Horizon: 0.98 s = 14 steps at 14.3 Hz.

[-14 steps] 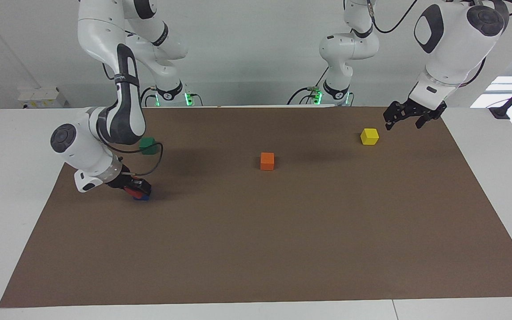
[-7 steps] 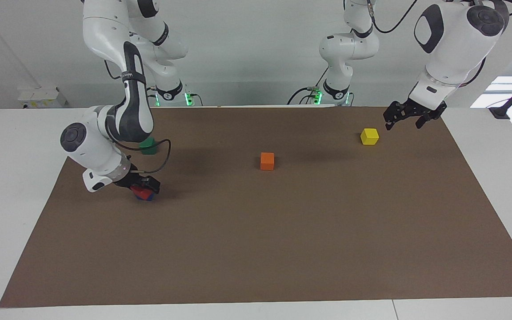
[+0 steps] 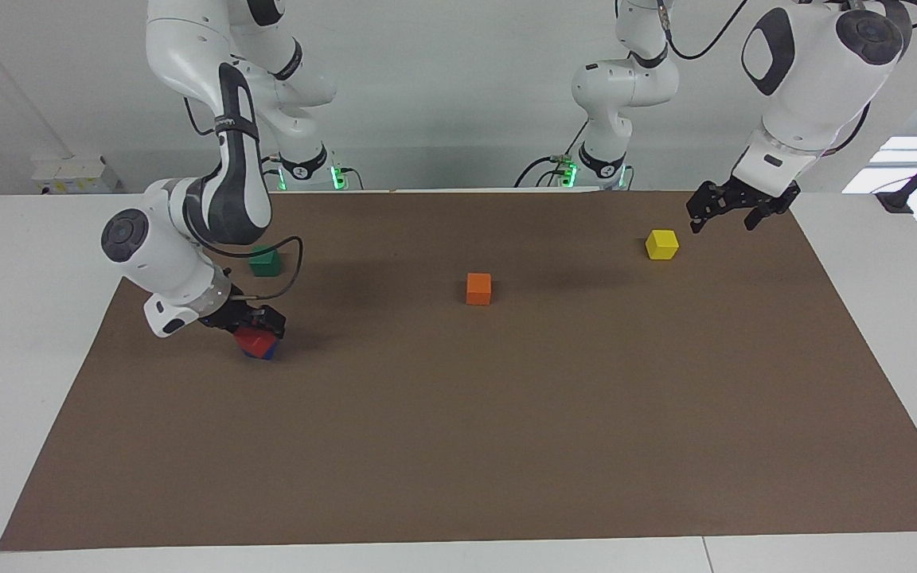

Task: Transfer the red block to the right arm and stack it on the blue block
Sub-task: 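Open the right gripper and draw it back from the stack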

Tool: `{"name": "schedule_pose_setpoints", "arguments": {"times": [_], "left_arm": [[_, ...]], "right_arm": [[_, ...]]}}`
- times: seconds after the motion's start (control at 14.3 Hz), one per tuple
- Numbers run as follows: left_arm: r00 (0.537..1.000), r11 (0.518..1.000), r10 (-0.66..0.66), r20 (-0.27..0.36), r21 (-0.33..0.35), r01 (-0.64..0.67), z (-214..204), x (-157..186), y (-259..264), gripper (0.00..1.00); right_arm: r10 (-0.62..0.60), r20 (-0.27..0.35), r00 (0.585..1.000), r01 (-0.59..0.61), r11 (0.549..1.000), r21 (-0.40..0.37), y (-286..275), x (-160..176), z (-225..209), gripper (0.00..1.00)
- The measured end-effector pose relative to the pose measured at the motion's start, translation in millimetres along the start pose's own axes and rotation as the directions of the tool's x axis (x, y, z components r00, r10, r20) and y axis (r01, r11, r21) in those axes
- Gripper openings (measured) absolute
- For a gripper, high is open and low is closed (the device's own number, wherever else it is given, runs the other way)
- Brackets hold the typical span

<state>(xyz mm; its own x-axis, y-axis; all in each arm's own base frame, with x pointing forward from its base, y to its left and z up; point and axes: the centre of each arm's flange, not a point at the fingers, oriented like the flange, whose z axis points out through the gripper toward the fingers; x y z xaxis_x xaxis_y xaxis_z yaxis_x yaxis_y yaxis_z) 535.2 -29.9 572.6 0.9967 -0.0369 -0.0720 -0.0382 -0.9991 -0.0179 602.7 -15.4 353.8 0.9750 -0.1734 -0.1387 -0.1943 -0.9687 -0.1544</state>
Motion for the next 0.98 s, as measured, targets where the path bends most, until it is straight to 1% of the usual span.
{"name": "schedule_pose_setpoints", "arguments": {"times": [0.21, 0.49, 0.7, 0.84, 0.98], "left_arm": [[1.000, 1.000, 0.000, 0.000, 0.000, 0.000, 0, 0, 0, 1.00], [1.000, 1.000, 0.000, 0.000, 0.000, 0.000, 0, 0, 0, 1.00], [1.000, 1.000, 0.000, 0.000, 0.000, 0.000, 0, 0, 0, 1.00], [1.000, 1.000, 0.000, 0.000, 0.000, 0.000, 0, 0, 0, 1.00], [1.000, 1.000, 0.000, 0.000, 0.000, 0.000, 0, 0, 0, 1.00]], "right_arm": [[-0.007, -0.029, 1.000, 0.007, 1.000, 0.007, -3, -5, -22, 1.00], [-0.011, -0.071, 0.997, 0.012, 1.000, 0.012, -1, -16, -62, 1.00], [-0.058, -0.100, 0.993, 0.054, 0.997, -0.047, 7, -25, -100, 1.00], [-0.081, -0.136, 0.987, 0.074, 0.995, -0.060, 9, -33, -132, 1.00], [-0.103, -0.180, 0.978, 0.093, 0.994, -0.063, 10, -47, -169, 1.00]]}}
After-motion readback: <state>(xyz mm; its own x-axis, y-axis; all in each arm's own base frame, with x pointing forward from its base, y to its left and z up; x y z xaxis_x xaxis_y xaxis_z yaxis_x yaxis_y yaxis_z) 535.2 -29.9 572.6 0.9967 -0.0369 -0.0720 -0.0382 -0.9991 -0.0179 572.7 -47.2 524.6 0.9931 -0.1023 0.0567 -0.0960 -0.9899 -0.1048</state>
